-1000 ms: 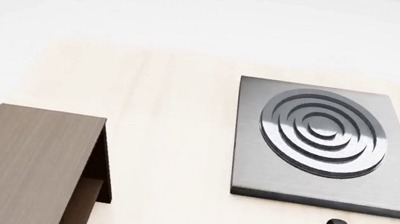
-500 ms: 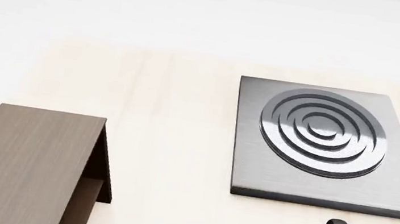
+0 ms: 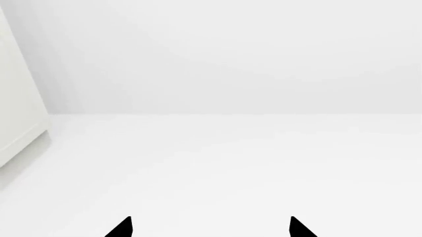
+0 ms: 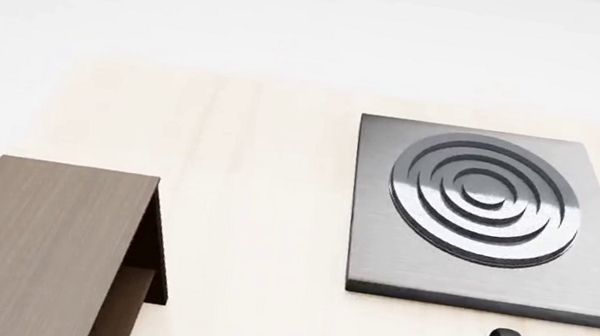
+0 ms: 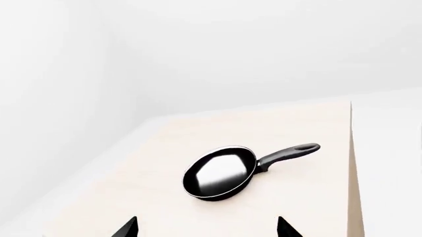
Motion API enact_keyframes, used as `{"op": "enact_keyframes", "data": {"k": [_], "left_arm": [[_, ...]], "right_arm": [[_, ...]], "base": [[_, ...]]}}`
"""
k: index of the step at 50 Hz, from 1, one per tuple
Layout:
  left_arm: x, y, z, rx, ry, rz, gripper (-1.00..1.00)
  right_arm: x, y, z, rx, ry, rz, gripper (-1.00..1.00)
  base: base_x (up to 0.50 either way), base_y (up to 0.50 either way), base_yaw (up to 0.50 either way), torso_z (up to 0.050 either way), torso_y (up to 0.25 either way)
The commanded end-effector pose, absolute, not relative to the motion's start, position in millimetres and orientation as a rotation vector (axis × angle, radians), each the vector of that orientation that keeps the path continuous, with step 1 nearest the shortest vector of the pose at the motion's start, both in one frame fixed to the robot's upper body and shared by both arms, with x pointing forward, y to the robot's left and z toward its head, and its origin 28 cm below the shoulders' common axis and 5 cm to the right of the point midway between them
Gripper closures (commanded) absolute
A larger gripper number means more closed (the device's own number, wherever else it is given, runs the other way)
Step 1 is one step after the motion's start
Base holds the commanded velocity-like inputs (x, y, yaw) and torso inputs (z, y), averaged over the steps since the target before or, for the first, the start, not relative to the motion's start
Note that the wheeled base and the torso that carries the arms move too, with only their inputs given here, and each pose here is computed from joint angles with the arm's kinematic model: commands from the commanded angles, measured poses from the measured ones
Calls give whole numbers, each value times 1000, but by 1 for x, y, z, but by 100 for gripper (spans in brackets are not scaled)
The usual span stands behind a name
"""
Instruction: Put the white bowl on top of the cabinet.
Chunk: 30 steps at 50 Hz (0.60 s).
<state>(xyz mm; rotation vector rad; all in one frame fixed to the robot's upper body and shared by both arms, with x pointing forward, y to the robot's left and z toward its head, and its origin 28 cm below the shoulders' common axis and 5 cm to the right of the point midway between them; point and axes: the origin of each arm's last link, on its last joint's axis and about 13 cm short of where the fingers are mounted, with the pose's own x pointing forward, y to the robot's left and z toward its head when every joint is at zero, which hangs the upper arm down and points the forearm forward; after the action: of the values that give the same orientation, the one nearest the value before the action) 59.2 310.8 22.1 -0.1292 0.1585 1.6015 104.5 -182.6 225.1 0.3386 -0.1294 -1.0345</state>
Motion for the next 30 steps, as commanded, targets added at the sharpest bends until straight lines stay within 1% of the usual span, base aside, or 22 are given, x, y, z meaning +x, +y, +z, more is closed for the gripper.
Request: {"op": "enact_keyframes", "data": {"k": [1,3,5,14,21,30], "left_arm": [[60,311,22,-130,160,1601,-100],[59,311,22,-131,160,1601,-100],[60,311,22,-130,160,1601,-100],[59,311,22,-130,160,1601,-100],[59,310,22,-130,160,1601,-100],[59,310,21,-129,161,1600,-100]], "right_arm": [[121,-172,214,282,-84,-1046,-100],[126,-169,208,274,-47,-1075,-100],[126,-170,210,296,-61,-1088,-100],[129,-167,193,266,81,-1196,-100],[134,-158,190,252,114,-1155,-100],[139,-153,192,232,102,-1120,-100]], "base": [[0,0,0,0,0],[0,0,0,0,0],[0,0,0,0,0],[0,0,0,0,0],[0,0,0,0,0],[0,0,0,0,0]]}}
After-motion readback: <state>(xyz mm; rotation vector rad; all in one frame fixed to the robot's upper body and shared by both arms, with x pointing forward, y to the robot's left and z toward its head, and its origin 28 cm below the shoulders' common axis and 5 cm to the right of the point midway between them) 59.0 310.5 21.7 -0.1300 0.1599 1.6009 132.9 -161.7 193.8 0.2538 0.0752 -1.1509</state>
